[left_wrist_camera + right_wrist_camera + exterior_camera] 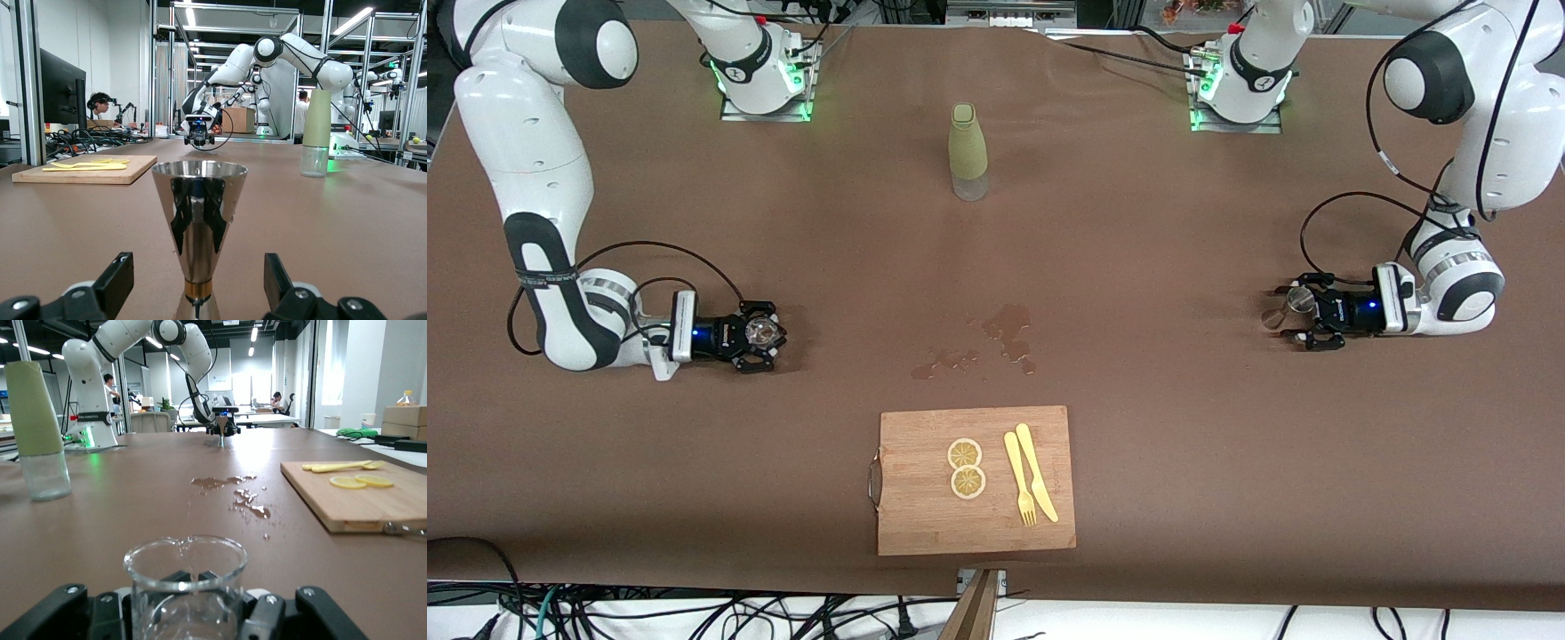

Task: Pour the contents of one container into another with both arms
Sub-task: 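Lift the glass cup and jigger, bringing both grippers together mid-table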

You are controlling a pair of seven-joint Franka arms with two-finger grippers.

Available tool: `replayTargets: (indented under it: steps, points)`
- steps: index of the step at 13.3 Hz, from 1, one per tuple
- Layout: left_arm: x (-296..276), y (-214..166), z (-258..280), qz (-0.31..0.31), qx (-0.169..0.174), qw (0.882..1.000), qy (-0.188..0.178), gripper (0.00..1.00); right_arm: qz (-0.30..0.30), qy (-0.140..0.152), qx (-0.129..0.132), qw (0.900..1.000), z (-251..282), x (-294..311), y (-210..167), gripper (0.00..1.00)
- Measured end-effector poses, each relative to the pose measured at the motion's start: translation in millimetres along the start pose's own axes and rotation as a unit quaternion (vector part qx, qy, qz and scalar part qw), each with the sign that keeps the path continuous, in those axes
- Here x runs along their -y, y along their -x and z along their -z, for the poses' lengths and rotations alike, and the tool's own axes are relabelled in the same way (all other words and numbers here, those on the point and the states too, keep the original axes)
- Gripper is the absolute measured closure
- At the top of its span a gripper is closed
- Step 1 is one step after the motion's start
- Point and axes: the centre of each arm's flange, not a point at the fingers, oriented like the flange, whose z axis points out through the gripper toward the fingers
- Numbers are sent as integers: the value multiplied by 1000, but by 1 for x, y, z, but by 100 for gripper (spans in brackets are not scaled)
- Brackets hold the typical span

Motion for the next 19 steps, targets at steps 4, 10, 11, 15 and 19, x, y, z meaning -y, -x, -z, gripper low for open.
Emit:
replayTargets:
  steps: [4, 10, 11, 15, 19]
  points:
    - [-2, 3, 0, 3, -1, 1000, 0, 60, -27, -50, -11, 998, -50, -24, -36, 88]
    - [-4, 5, -1, 4, -4, 1000, 0, 79, -45, -121, -13, 992, -111, -50, -97, 88]
    - [-3, 5, -1, 3, -4, 1000, 1, 79, -49, -123, -15, 991, -121, -51, -100, 88]
    - [18, 0, -34, 1, -2, 1000, 21, 79, -51, -93, -4, 994, -165, -66, -122, 88]
    - [62, -26, -109, -20, -16, 999, 33, 79, -49, -52, 22, 997, -221, -78, -153, 88]
